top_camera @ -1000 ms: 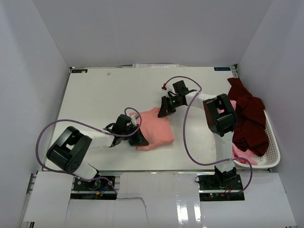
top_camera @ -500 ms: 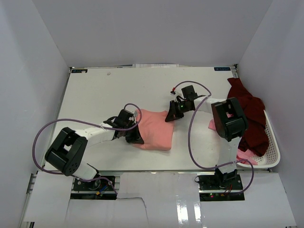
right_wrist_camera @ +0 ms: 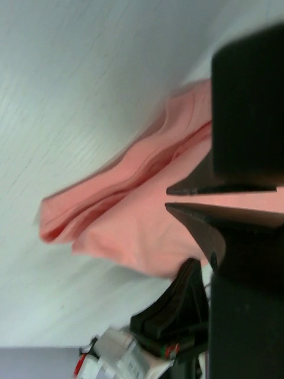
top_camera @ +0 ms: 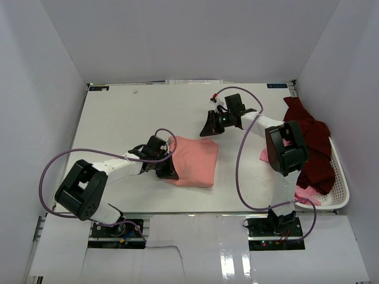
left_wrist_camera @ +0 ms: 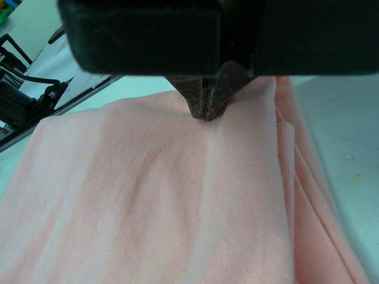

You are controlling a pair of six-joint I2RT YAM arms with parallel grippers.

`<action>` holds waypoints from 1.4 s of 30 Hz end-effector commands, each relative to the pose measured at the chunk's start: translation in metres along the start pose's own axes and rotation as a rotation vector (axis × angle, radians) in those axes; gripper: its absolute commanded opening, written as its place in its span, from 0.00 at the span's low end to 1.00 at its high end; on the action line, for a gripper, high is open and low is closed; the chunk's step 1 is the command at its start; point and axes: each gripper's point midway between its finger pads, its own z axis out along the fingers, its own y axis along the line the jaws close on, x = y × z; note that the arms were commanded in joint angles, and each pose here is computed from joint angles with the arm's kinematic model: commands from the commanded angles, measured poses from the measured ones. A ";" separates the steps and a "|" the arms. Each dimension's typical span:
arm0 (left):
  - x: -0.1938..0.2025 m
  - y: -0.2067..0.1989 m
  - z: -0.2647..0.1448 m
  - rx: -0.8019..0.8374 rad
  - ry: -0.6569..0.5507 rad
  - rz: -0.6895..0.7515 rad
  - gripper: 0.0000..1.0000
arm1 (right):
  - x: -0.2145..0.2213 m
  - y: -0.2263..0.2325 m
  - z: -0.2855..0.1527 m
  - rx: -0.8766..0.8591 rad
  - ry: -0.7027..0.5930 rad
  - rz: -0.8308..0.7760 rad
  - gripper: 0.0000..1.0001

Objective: Fold and stack the t-shirts
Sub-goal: Smooth out wrinkles on the folded tshirt

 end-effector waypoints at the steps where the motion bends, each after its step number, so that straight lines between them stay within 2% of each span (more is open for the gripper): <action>1: -0.012 -0.011 -0.011 0.029 -0.050 0.026 0.00 | -0.023 0.053 -0.003 -0.123 -0.028 -0.051 0.10; 2: -0.011 -0.011 -0.011 0.035 -0.052 0.027 0.00 | -0.019 0.054 0.002 -0.135 -0.009 -0.039 0.08; 16: 0.002 -0.001 -0.007 0.066 -0.081 0.021 0.00 | 0.027 0.091 0.059 -0.294 0.144 0.013 0.08; 27: 0.015 0.011 0.004 0.085 -0.077 0.028 0.00 | 0.021 0.101 0.091 -0.362 0.150 0.003 0.08; 37: 0.025 0.019 0.013 0.079 -0.032 0.019 0.00 | 0.034 0.084 0.120 -0.293 0.183 -0.007 0.08; 42: 0.025 0.019 0.013 0.077 -0.034 0.020 0.00 | 0.038 0.081 0.119 -0.276 0.187 -0.023 0.08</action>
